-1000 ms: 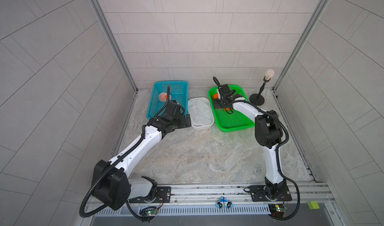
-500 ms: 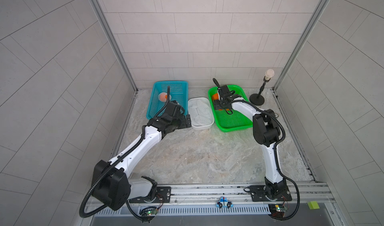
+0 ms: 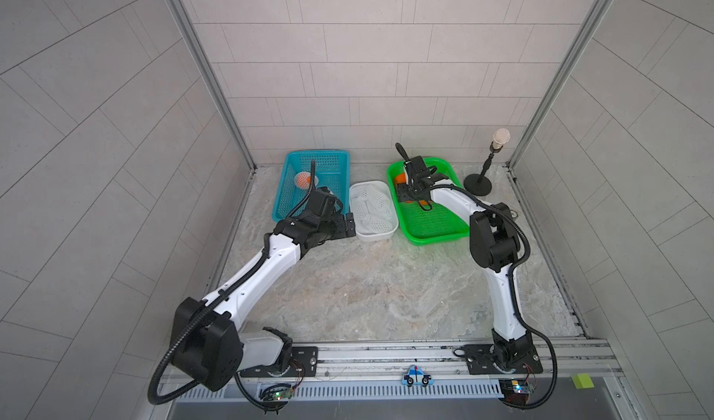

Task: Remove foam nets from oranges
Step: Place the orange in the basket.

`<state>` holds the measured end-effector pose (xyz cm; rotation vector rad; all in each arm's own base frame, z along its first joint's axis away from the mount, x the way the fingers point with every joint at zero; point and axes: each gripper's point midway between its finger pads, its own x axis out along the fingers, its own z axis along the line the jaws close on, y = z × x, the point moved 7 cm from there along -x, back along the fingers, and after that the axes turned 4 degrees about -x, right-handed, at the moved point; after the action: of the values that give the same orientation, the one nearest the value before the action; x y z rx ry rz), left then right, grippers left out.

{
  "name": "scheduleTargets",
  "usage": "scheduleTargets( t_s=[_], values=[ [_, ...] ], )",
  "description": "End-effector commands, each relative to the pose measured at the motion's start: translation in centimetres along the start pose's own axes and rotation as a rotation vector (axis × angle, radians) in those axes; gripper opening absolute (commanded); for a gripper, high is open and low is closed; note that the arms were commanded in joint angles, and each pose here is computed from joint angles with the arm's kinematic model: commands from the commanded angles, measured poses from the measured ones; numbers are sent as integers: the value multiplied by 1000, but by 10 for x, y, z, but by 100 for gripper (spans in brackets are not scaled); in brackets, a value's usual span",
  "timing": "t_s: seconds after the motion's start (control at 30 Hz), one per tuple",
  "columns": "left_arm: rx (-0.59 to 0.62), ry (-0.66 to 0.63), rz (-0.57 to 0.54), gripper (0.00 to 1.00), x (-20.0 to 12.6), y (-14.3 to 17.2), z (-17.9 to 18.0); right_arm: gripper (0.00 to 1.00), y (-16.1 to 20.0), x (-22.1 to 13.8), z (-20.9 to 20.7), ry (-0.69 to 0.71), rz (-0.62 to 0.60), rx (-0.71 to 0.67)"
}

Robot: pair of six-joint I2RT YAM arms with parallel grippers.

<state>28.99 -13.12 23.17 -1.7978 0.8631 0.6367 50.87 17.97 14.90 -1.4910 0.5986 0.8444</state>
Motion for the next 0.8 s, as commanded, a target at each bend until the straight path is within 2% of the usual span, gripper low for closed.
scheduleTargets(
  t_s=[0.0, 0.17, 0.2, 0.23, 0.57, 0.77],
  values=[
    [7, 11, -25, 100, -4, -3, 0, 71, -4, 1, 2, 17, -9, 8],
    [7, 10, -25, 100, -4, -3, 0, 74, -6, -1, 4, 19, -14, 4],
    [6, 12, -27, 100, -5, -3, 0, 93, -7, -1, 3, 20, -15, 4],
    [7, 11, -26, 100, -5, -3, 0, 100, -7, -2, 4, 20, -17, 0],
    [4, 17, -32, 100, -7, -2, 1, 100, -15, -17, 8, 29, -49, -17],
    [-4, 18, -33, 100, -7, 0, 2, 100, -28, -47, 15, 29, -101, -37]
  ],
)
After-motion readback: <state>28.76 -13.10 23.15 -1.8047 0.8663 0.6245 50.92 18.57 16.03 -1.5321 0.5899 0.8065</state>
